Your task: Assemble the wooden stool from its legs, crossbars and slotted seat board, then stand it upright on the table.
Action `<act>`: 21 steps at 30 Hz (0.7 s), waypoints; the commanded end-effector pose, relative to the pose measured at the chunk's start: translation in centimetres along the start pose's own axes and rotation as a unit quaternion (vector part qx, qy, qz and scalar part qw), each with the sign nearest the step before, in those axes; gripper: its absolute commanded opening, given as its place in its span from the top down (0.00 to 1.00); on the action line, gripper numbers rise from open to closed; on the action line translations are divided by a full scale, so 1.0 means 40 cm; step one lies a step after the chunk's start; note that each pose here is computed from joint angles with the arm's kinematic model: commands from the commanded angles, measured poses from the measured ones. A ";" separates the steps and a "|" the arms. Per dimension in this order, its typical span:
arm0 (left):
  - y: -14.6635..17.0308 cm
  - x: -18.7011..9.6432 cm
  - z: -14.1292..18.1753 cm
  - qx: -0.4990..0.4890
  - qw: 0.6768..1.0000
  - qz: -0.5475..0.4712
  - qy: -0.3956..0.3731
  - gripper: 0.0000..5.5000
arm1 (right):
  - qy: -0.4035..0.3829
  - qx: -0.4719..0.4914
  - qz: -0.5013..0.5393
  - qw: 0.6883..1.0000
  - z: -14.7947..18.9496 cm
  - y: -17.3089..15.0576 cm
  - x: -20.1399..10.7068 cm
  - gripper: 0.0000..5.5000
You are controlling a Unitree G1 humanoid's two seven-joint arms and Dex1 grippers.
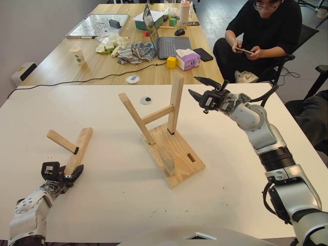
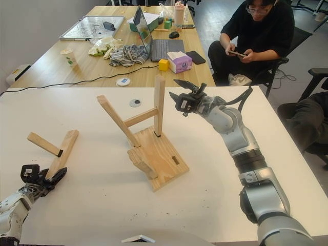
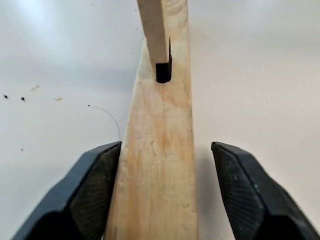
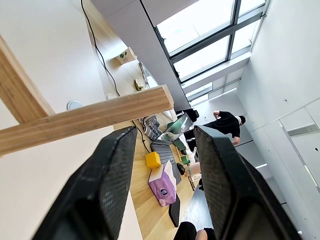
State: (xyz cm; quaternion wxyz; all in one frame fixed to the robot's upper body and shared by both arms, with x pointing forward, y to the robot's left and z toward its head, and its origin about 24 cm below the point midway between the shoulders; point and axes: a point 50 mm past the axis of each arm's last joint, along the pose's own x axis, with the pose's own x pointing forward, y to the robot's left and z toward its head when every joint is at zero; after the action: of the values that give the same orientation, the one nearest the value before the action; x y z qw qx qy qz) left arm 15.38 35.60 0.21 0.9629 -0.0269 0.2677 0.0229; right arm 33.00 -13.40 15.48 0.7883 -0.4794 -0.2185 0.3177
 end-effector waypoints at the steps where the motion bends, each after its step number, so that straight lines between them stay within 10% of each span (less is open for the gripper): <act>1: -0.001 0.000 -0.011 0.003 1.000 0.005 0.012 0.56 | 0.005 -0.003 0.002 1.000 0.000 -0.001 -0.004 0.62; 10: -0.094 0.051 0.317 0.013 0.983 -0.078 -0.164 0.63 | 0.043 0.098 -0.063 0.992 -0.031 -0.068 -0.010 0.62; 14: -0.224 0.005 0.536 -0.008 0.946 -0.202 -0.253 0.63 | 0.056 0.118 -0.090 0.987 -0.043 -0.095 -0.014 0.62; 21: -0.389 -0.088 0.684 -0.038 0.890 -0.370 -0.264 0.63 | 0.067 0.198 -0.134 0.969 -0.070 -0.130 -0.043 0.62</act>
State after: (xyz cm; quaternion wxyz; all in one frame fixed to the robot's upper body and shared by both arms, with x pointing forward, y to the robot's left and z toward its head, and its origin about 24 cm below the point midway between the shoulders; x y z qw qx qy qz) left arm 27.57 23.23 24.31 0.9487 -0.1454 -0.0194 -0.2801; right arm 34.87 -17.41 17.96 0.8947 -0.3517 -0.1610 0.2233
